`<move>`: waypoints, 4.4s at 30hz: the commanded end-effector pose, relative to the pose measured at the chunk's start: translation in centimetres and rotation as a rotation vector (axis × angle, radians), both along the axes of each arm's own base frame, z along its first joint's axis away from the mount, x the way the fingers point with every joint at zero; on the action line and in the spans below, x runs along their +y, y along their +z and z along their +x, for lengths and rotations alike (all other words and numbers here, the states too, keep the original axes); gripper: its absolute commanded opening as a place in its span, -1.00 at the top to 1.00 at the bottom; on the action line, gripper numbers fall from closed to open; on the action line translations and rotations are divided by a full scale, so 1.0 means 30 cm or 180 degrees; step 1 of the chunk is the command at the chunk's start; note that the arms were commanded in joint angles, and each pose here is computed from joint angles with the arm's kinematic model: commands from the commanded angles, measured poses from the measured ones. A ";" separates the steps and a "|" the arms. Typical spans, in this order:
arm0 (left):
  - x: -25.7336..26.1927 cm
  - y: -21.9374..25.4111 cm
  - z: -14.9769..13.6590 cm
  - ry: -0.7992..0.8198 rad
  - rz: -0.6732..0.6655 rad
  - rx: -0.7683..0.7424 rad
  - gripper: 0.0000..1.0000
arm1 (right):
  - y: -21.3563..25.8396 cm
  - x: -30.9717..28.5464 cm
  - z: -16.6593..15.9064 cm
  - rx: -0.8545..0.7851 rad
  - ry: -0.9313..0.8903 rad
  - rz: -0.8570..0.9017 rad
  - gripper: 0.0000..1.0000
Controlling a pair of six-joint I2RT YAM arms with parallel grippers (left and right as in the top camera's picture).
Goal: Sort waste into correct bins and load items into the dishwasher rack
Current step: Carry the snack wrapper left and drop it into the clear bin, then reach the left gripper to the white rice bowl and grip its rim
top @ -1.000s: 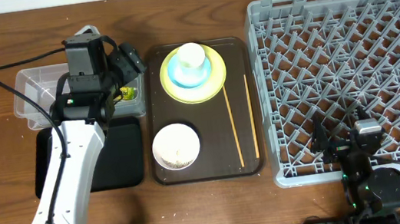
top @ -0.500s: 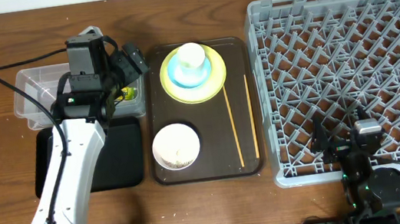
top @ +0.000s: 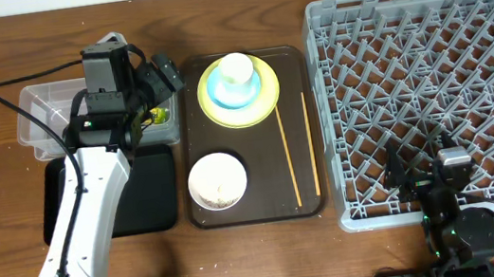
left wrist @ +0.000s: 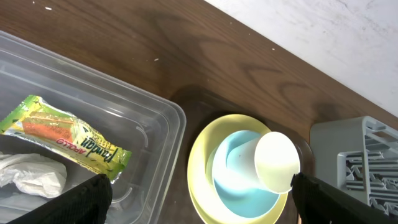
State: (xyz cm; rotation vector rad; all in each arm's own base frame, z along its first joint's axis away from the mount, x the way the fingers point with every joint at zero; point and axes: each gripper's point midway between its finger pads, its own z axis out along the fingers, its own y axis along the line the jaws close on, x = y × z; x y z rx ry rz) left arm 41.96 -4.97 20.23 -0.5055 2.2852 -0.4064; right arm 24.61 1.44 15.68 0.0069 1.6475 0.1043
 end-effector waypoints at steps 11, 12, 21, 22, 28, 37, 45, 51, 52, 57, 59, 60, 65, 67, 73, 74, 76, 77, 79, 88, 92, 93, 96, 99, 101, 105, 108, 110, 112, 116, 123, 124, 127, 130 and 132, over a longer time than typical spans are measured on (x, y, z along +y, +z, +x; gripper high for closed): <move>0.004 0.005 0.002 -0.0037 0.0043 -0.0015 -0.90 | -0.002 -0.011 0.000 0.0001 -0.0040 -0.0027 -0.98; 0.004 0.005 0.002 -0.0037 0.0043 -0.0015 -0.90 | -0.002 -0.011 0.000 0.0000 -0.0039 -0.0027 -0.98; 0.004 0.005 0.002 -0.0037 0.0043 -0.0015 -0.90 | -0.002 -0.011 0.000 0.0000 -0.0039 -0.0027 -0.98; 0.004 0.005 0.002 -0.0037 0.0043 -0.0015 -0.90 | -0.002 -0.011 0.000 0.0001 -0.0039 -0.0027 -0.98; 0.004 0.005 0.002 -0.0037 0.0043 -0.0015 -0.90 | -0.002 -0.011 0.000 0.0001 -0.0039 -0.0027 -0.99; 0.004 0.005 0.002 -0.0037 0.0043 -0.0015 -0.91 | -0.002 -0.011 0.000 0.0000 -0.0039 -0.0027 -0.98; 0.004 0.005 0.002 -0.0037 0.0043 -0.0015 -0.91 | -0.002 -0.011 0.000 0.0000 -0.0039 -0.0028 -0.99; 0.004 0.005 0.002 -0.0037 0.0043 -0.0015 -0.91 | -0.002 -0.011 0.000 0.0000 -0.0039 -0.0027 -0.98; 0.004 0.005 0.002 -0.0037 0.0043 -0.0015 -0.91 | -0.002 -0.011 0.000 0.0000 -0.0039 -0.0027 -0.99; 0.004 0.005 0.002 -0.0037 0.0043 -0.0015 -0.91 | -0.002 -0.011 0.000 0.0001 -0.0039 -0.0027 -0.98; 0.004 0.005 0.002 -0.0037 0.0043 -0.0015 -0.91 | -0.002 -0.011 0.000 0.0001 -0.0039 -0.0027 -0.99; 0.004 0.005 0.002 -0.0037 0.0043 -0.0015 -0.91 | -0.002 -0.011 0.000 0.0001 -0.0039 -0.0027 -0.98; 0.004 0.005 0.002 -0.0037 0.0043 -0.0015 -0.91 | -0.002 -0.011 0.000 0.0001 -0.0039 -0.0027 -0.99; 0.004 0.005 0.002 -0.0037 0.0043 -0.0015 -0.91 | -0.002 -0.011 0.000 0.0000 -0.0039 -0.0027 -0.99; 0.004 0.005 0.002 -0.0037 0.0043 -0.0015 -0.91 | -0.002 -0.011 0.000 0.0000 -0.0040 -0.0028 -0.99; 0.004 0.005 0.002 -0.0037 0.0043 -0.0015 -0.91 | -0.002 -0.011 0.000 0.0001 -0.0039 -0.0027 -0.98; 0.004 0.005 0.002 -0.0037 0.0043 -0.0015 -0.91 | -0.002 -0.011 0.000 0.0001 -0.0039 -0.0027 -0.98; 0.004 0.005 0.002 -0.0037 0.0043 -0.0015 -0.91 | -0.002 -0.011 0.000 0.0000 -0.0039 -0.0027 -0.99; 0.004 0.005 0.002 -0.0037 0.0043 -0.0015 -0.91 | -0.002 -0.011 0.000 0.0000 -0.0039 -0.0027 -0.98; 0.004 0.005 0.002 -0.0037 0.0043 -0.0015 -0.91 | -0.002 -0.011 0.000 0.0001 -0.0039 -0.0027 -0.98; -0.002 0.019 0.013 -0.0059 0.0018 -0.0085 -0.96 | -0.002 -0.011 0.000 0.0001 -0.0039 -0.0028 -0.98; -0.003 0.017 0.012 -0.0064 0.0015 -0.0076 -0.96 | -0.002 -0.011 0.000 0.0001 -0.0039 -0.0027 -0.99; -0.002 -0.052 -0.055 -0.0084 0.0027 0.0297 -0.96 | -0.002 -0.011 0.000 0.0000 -0.0039 -0.0027 -0.98; 0.002 -0.114 -0.133 -0.0091 0.0041 0.0688 -0.78 | -0.002 -0.011 0.000 0.0001 -0.0039 -0.0027 -0.99; -0.006 -0.152 -0.196 -0.0118 -0.0007 0.0978 -0.37 | -0.002 -0.011 0.000 0.0001 -0.0039 -0.0027 -0.97; -0.049 -0.177 -0.276 -0.0283 -0.0214 0.1295 0.01 | -0.002 -0.011 0.000 0.0000 -0.0039 -0.0027 -0.98; -0.092 -0.163 -0.306 -0.0434 -0.0420 0.1358 0.28 | -0.002 -0.011 0.000 0.0000 -0.0039 -0.0027 -0.98; -0.109 -0.156 -0.332 -0.0495 -0.0509 0.1420 0.38 | -0.002 -0.011 0.000 0.0000 -0.0039 -0.0027 -0.98; -0.118 -0.159 -0.363 -0.0532 -0.0496 0.1511 0.38 | -0.002 -0.011 0.000 0.0000 -0.0040 -0.0027 -0.99; -0.160 -0.175 -0.450 -0.0778 -0.0367 0.1764 0.50 | -0.002 -0.011 0.000 0.0000 -0.0039 -0.0027 -0.99; -0.278 -0.203 -0.540 -0.1209 0.0184 0.1878 0.53 | -0.004 -0.011 0.000 0.0009 -0.0039 -0.0028 -0.99; -0.290 -0.208 -0.548 -0.1213 0.0270 0.1877 0.53 | -0.004 -0.011 0.000 0.0011 -0.0040 -0.0027 -0.98; -0.317 -0.218 -0.562 -0.1136 0.0597 0.1818 0.63 | -0.005 -0.011 0.000 0.0013 -0.0039 -0.0027 -0.99; -0.333 -0.221 -0.561 -0.1081 0.0930 0.1677 0.85 | -0.005 -0.011 0.000 0.0014 -0.0040 -0.0027 -0.98; -0.351 -0.222 -0.561 -0.1117 0.1084 0.1584 0.87 | -0.005 -0.011 0.000 0.0013 -0.0040 -0.0028 -0.99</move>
